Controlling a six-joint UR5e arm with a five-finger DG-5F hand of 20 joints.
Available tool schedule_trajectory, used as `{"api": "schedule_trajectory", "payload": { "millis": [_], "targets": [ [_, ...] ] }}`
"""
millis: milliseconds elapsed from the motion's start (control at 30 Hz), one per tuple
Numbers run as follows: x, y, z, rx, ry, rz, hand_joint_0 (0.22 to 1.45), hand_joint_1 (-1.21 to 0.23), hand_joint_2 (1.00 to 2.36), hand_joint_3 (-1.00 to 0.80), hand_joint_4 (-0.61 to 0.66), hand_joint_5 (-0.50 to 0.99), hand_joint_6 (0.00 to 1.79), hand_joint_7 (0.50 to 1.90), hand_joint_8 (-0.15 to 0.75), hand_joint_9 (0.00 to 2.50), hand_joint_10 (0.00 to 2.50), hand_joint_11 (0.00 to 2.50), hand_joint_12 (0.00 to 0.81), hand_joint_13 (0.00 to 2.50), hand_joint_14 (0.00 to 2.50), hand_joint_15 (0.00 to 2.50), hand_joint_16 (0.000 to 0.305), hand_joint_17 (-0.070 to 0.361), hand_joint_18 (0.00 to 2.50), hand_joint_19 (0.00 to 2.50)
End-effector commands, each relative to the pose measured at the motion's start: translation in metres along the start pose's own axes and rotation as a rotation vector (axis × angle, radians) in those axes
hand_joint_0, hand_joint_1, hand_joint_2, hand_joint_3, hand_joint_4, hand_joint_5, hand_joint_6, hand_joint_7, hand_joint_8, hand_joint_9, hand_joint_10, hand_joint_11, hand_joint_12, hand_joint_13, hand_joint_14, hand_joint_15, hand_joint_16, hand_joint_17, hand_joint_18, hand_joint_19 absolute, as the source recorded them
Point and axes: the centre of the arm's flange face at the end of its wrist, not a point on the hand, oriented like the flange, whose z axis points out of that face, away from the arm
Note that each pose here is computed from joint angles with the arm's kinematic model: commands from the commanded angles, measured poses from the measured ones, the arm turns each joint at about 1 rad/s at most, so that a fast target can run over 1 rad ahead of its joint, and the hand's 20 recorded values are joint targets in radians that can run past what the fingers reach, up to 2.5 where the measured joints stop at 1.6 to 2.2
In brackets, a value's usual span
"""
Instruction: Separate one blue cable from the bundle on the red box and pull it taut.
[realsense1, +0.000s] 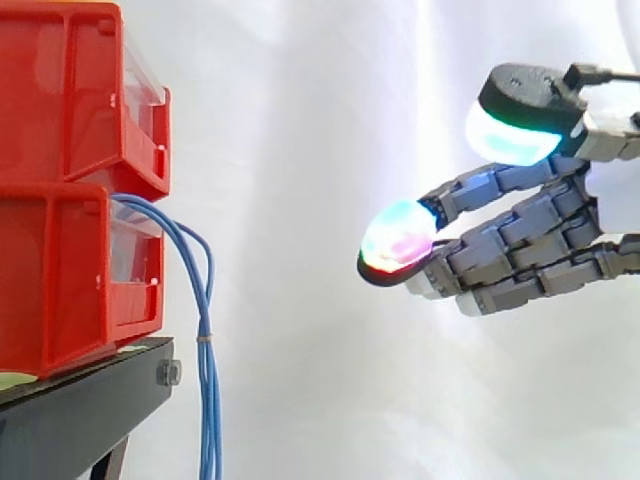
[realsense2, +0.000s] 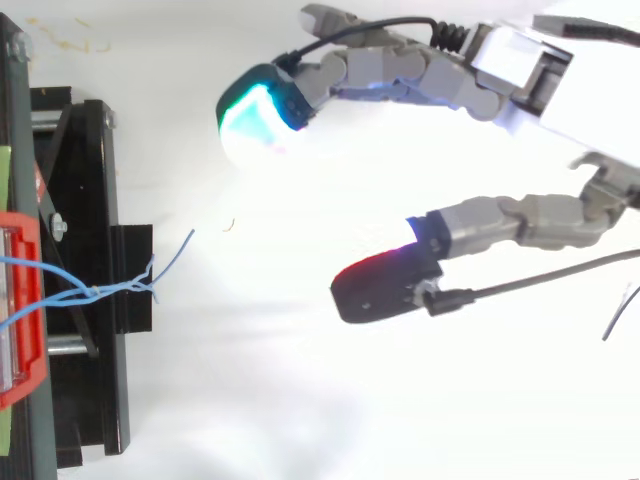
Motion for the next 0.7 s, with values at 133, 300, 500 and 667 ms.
{"api": "schedule_trajectory", "payload": {
  "millis": [133,300,500,667],
  "targets": [
    [0.03,-0.019,0.017,-0.057,-0.037,0.011,0.46,-0.58,1.0,-0.5,0.24,-0.22,0.5,0.63,0.3,0.42,0.0,0.03,0.352,0.0,0.0,0.0,0.064,0.145,0.0,0.0],
    [0.042,-0.027,0.019,-0.057,-0.038,-0.047,0.46,-0.58,1.0,-0.5,0.25,-0.21,0.5,0.63,0.302,0.43,0.0,0.06,0.355,0.0,0.0,0.0,0.064,0.145,0.0,0.0],
    [0.064,-0.054,0.028,-0.061,-0.033,0.009,0.46,-0.58,1.0,-0.5,0.26,-0.21,0.5,0.64,0.308,0.44,0.0,0.07,0.357,0.0,0.0,0.0,0.064,0.144,0.0,0.0],
    [0.067,-0.056,0.027,-0.053,-0.023,0.004,0.46,-0.58,1.0,-0.5,0.26,-0.21,0.5,0.64,0.308,0.45,0.0,0.08,0.358,0.01,0.0,0.0,0.064,0.143,0.0,0.0]
  ]
}}
